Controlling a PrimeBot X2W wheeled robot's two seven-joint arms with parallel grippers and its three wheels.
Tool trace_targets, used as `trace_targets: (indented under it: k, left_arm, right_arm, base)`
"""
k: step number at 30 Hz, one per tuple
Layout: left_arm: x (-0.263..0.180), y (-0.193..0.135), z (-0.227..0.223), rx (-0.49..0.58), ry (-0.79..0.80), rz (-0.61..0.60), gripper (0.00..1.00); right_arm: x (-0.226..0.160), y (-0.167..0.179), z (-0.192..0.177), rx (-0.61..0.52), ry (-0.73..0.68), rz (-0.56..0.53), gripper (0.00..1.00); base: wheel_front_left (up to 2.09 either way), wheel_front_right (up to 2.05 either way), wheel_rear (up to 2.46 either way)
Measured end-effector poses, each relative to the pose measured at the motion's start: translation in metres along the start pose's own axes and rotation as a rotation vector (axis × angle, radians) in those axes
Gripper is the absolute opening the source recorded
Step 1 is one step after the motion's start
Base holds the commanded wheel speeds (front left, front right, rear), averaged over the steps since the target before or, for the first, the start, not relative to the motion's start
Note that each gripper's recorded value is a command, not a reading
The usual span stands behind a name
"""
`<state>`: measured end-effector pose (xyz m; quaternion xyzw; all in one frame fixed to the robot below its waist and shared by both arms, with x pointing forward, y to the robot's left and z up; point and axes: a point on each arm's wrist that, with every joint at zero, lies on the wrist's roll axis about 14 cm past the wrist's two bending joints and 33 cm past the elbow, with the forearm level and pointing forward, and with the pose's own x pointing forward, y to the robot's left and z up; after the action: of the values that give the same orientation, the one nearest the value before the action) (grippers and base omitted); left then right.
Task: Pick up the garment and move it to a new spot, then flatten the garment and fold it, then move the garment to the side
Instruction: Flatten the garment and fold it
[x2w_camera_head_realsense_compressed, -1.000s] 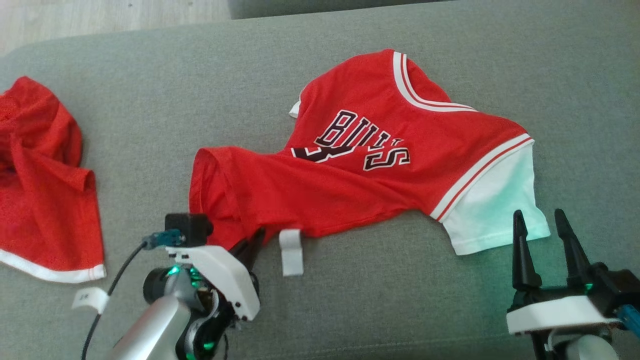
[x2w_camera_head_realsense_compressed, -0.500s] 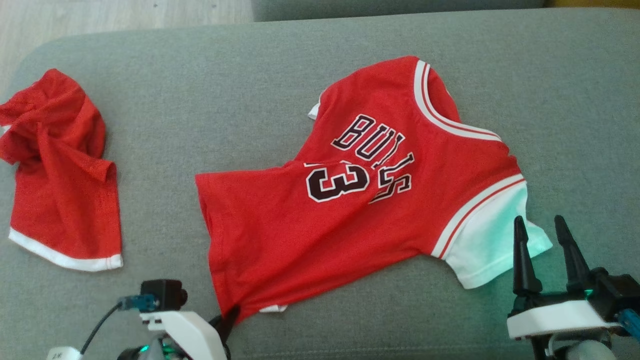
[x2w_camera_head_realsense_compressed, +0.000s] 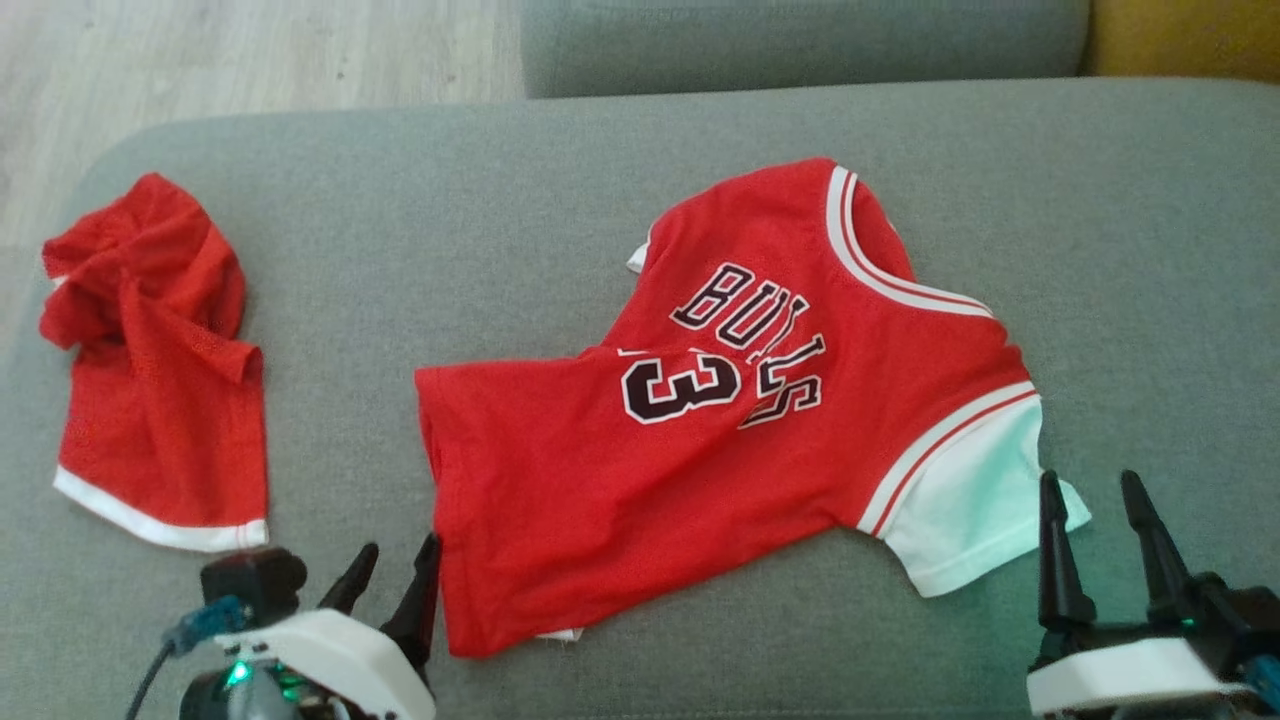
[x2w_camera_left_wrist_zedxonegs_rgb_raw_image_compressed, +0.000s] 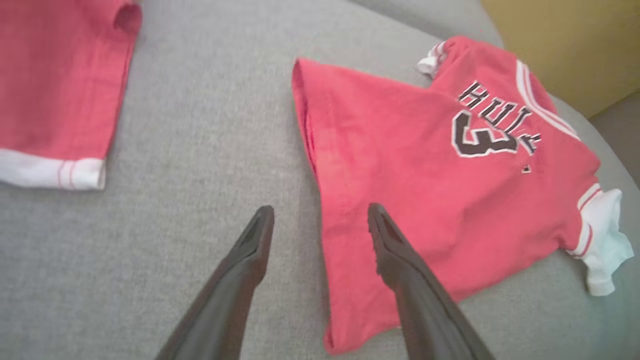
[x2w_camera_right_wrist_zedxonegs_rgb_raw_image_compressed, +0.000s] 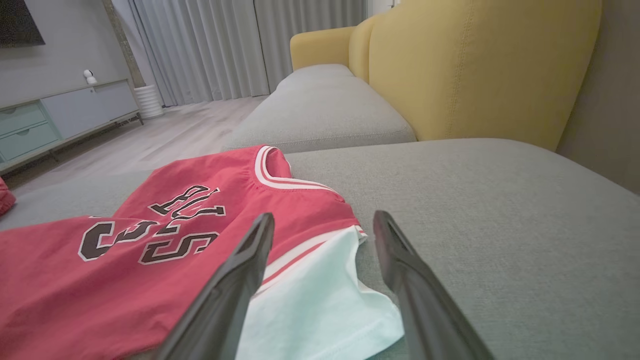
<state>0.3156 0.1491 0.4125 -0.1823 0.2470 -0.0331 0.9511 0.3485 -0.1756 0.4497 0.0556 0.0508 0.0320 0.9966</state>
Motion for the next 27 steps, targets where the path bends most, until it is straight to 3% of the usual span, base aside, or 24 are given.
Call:
trace_targets:
  k: [8, 14, 27]
  left_arm:
    - [-0.026, -0.03, 0.04, 0.061, -0.303, -0.069, 1.0]
    - [-0.033, -0.023, 0.024, 0.205, -0.334, -0.047, 1.0]
    - [-0.051, -0.001, 0.037, 0.304, -0.442, 0.048, 1.0]
  right_arm:
    - [-0.001, 0.012, 0.039, -0.049, -0.121, 0.043, 1.0]
    - [0.0, 0.024, 0.047, -0.06, -0.148, 0.079, 1.0]
    - [-0.013, 0.022, 0.015, -0.055, -0.049, 0.076, 1.0]
  base:
    - [0.0, 0.0, 0.0]
    - [0.0, 0.0, 0.0]
    - [0.0, 0.0, 0.0]
